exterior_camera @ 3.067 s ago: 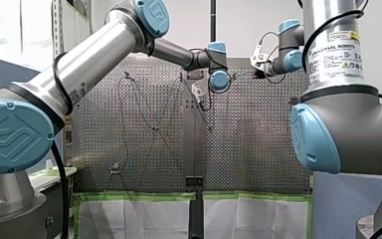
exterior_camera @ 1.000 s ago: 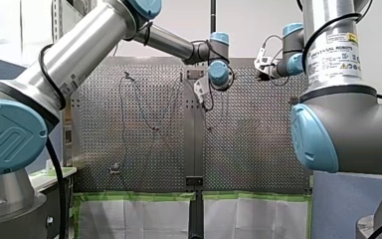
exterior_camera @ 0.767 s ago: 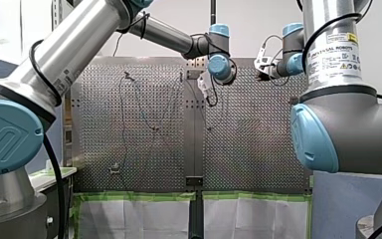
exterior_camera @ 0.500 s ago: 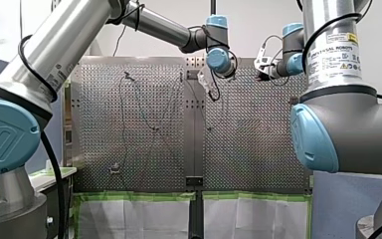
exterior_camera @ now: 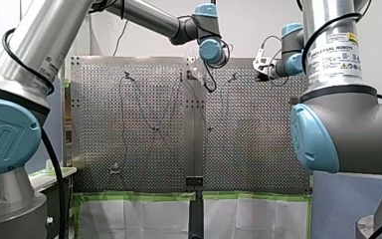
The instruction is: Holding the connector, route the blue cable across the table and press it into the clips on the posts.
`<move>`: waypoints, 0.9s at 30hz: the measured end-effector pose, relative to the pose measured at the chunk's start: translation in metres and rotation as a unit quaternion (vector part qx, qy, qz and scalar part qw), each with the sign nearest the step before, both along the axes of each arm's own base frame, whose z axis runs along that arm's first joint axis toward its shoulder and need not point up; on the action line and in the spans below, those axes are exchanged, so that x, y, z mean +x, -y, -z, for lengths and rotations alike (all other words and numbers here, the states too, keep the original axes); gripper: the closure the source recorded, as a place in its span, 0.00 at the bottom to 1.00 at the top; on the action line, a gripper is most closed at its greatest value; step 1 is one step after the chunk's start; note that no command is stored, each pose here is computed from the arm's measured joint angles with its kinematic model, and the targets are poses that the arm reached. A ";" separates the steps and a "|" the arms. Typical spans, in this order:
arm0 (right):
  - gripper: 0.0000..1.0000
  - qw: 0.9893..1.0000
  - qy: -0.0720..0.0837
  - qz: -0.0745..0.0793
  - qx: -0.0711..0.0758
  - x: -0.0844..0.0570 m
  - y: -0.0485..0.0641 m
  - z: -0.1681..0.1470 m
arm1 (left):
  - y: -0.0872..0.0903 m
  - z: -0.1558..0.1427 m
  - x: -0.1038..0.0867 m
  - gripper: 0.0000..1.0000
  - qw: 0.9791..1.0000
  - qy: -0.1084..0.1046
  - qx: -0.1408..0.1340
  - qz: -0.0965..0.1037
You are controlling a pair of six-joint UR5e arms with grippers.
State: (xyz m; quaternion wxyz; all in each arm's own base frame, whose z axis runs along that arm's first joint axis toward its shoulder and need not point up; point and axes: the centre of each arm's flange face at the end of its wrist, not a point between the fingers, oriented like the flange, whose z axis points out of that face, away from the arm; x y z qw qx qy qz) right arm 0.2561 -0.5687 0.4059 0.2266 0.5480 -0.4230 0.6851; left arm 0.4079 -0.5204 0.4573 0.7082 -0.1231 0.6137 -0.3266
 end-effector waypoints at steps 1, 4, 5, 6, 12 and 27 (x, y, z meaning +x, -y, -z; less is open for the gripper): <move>1.00 1.000 -0.001 0.000 0.000 0.000 0.000 0.000 | -0.004 -0.003 -0.001 0.00 1.000 0.003 -0.006 -0.003; 1.00 1.000 -0.003 0.002 -0.001 0.000 0.000 0.001 | -0.014 -0.010 -0.005 0.00 1.000 0.011 -0.019 -0.015; 1.00 1.000 -0.003 0.003 -0.002 0.000 0.000 0.001 | -0.017 -0.012 -0.006 0.00 0.999 0.013 -0.023 -0.019; 1.00 1.000 -0.004 0.004 -0.002 0.000 0.000 0.001 | -0.020 -0.014 -0.007 0.00 0.999 0.015 -0.028 -0.024; 1.00 1.000 -0.005 0.003 0.000 0.002 -0.001 0.001 | -0.038 -0.018 -0.011 0.00 0.997 0.025 -0.057 -0.040; 1.00 1.000 -0.005 0.000 0.001 0.006 -0.003 0.001 | -0.025 0.096 -0.003 0.00 0.998 -0.013 -0.015 -0.052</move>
